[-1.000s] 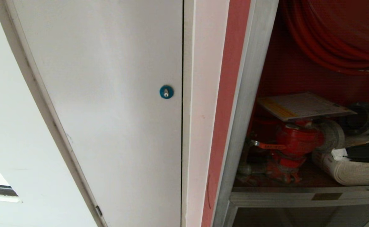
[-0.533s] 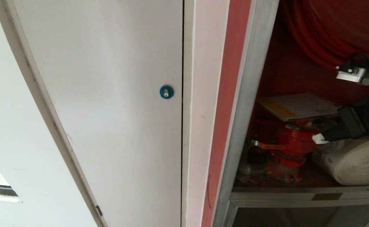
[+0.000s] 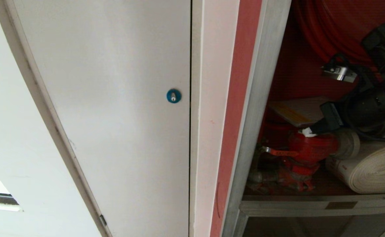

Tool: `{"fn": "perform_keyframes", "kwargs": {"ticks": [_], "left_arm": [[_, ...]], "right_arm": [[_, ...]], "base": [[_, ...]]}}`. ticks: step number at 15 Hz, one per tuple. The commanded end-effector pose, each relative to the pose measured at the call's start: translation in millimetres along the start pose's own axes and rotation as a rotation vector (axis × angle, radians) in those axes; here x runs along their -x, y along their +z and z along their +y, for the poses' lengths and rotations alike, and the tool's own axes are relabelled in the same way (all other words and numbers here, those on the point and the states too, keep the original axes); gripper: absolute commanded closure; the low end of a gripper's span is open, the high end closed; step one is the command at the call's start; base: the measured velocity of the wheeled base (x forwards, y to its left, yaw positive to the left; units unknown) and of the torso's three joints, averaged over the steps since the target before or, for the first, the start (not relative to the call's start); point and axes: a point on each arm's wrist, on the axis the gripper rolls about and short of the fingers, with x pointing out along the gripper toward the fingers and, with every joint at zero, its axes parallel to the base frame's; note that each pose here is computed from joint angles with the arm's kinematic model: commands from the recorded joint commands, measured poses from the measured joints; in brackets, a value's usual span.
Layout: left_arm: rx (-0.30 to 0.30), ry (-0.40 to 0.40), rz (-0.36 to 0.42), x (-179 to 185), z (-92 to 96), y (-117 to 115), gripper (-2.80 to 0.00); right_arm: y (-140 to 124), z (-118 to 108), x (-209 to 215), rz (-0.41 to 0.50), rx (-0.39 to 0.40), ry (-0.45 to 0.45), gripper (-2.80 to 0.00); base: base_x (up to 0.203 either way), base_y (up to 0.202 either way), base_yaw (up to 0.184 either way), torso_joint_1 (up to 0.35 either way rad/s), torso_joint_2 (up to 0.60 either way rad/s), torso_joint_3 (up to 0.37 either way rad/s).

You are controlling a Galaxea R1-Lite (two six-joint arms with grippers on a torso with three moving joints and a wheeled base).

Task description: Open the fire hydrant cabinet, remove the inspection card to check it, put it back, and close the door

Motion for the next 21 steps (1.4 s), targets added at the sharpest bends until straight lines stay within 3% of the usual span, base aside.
{"fn": "perform_keyframes", "kwargs": {"ticks": [1, 14, 21], "left_arm": [[0.0, 0.0, 0.0, 0, 0.0, 0, 0.0], [0.0, -0.001, 0.0, 0, 0.0, 0, 0.0], [0.0, -0.001, 0.0, 0, 0.0, 0, 0.0]], "right_arm": [[2, 2, -5, 0.01, 0.005, 0.007, 0.0], [11, 7, -12, -0.029, 0.022, 0.024, 0.0], [-17, 14, 25, -0.056, 0.015, 0.036, 0.0]], "base": [[0.0, 0.0, 0.0, 0.0, 0.0, 0.0], [0.0, 0.0, 0.0, 0.0, 0.0, 0.0], [0.0, 0.0, 0.0, 0.0, 0.0, 0.0]]}}
